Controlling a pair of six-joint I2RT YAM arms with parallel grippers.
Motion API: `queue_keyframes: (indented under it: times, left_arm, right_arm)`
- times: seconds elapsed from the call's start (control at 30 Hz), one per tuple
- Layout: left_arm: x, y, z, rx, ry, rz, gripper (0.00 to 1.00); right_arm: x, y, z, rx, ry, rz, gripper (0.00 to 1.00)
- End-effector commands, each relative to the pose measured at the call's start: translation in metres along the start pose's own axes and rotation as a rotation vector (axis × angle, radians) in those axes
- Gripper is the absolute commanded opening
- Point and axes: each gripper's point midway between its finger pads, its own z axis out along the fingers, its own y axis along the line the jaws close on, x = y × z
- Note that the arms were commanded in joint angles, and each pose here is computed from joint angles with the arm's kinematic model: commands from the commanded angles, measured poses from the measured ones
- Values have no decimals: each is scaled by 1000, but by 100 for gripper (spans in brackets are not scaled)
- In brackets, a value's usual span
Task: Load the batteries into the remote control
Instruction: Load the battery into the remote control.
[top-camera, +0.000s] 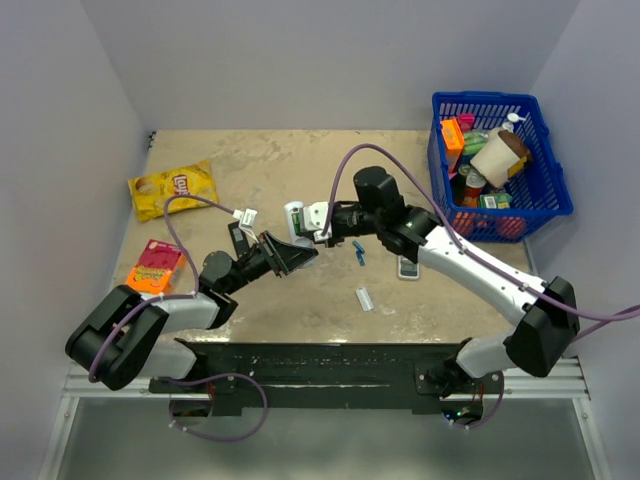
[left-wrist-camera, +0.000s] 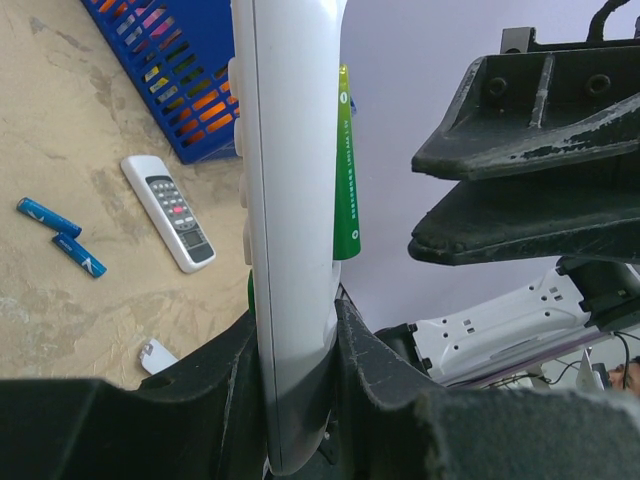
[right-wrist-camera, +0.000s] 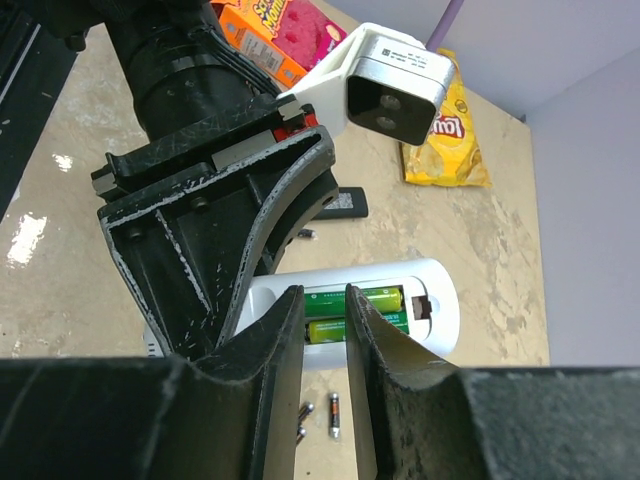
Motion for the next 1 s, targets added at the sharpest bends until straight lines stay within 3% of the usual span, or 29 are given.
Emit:
queue_keyframes:
  times: [0.0,0.4,0.97]
  left_arm:
    - [-35,-62,0,242,-136,137,0]
    - [-35,-66,-1,257,-135,148,0]
    - [-36,-87,-2,336,-127,232,0]
  right_arm:
    - [-1,-4,7,13,-6,-33,26]
    - [21,-2,15,16,55,-45,25]
    - [71,-15,20,119,211,-125,16]
